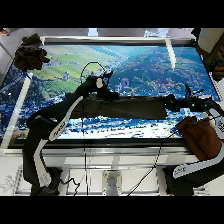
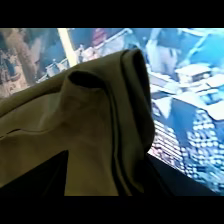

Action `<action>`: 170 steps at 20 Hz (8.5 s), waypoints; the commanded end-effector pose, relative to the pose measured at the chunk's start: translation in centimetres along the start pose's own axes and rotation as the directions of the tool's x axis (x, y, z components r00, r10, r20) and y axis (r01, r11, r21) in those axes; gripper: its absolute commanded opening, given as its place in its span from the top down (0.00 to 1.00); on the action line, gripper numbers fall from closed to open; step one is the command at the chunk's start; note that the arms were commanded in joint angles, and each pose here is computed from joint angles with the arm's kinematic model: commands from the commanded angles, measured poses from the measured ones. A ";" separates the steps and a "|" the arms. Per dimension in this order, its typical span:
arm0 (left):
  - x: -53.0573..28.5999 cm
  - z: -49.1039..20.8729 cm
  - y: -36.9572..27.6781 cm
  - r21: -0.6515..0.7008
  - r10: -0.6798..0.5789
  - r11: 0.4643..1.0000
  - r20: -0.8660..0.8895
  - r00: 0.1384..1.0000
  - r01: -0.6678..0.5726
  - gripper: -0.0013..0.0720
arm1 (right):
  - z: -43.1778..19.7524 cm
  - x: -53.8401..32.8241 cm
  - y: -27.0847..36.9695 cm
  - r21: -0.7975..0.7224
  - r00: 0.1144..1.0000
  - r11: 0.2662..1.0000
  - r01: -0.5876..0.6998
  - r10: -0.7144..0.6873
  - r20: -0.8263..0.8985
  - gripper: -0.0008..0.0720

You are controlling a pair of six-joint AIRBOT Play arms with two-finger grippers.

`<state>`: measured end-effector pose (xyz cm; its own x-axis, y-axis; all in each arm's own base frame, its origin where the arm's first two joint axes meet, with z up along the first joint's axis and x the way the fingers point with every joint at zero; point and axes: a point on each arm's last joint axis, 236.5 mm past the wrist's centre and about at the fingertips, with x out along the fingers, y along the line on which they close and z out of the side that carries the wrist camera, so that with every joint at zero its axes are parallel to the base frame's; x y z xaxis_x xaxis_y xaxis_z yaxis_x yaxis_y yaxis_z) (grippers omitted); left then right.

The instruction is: Fold the shirts.

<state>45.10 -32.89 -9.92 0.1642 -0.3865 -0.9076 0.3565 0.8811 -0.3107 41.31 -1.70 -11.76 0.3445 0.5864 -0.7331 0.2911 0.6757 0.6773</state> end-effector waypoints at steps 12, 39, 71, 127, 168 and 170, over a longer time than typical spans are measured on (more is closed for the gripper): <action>2.0 -0.7 0.7 -0.014 0.013 1.000 -0.047 0.999 -0.014 0.97 | -1.3 2.1 5.8 -0.054 0.990 0.989 -0.135 0.133 -0.054 0.95; -10.1 11.2 -3.5 0.081 0.151 0.978 0.364 0.919 -0.193 0.97 | -0.3 -12.6 14.7 -0.329 0.976 0.923 -0.200 0.217 0.015 0.95; -25.9 6.6 13.0 -0.037 0.422 0.904 0.227 0.878 -0.426 0.97 | -12.9 5.4 21.8 -0.545 0.967 0.837 0.047 -0.175 -0.187 0.45; -28.0 -14.1 12.1 -0.101 0.414 0.901 -0.091 0.906 -0.422 0.97 | 2.3 -26.0 -2.6 -0.023 0.804 0.822 0.569 -0.551 0.222 0.95; -29.7 -2.5 11.3 -0.035 0.381 0.916 0.397 0.835 -0.401 0.97 | -8.8 -2.7 22.8 -0.812 0.974 0.564 0.148 0.057 0.217 0.58; -29.0 -4.0 11.2 -0.048 0.377 0.922 0.337 0.863 -0.384 0.97 | -10.5 -0.9 23.7 -0.810 0.974 0.571 0.134 0.074 0.213 0.58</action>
<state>42.04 -11.41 12.97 0.6428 -0.1230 -0.7561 0.2227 0.9744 0.0308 38.24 14.87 5.77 0.4917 0.5696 -0.6586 -0.5032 0.8031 0.3189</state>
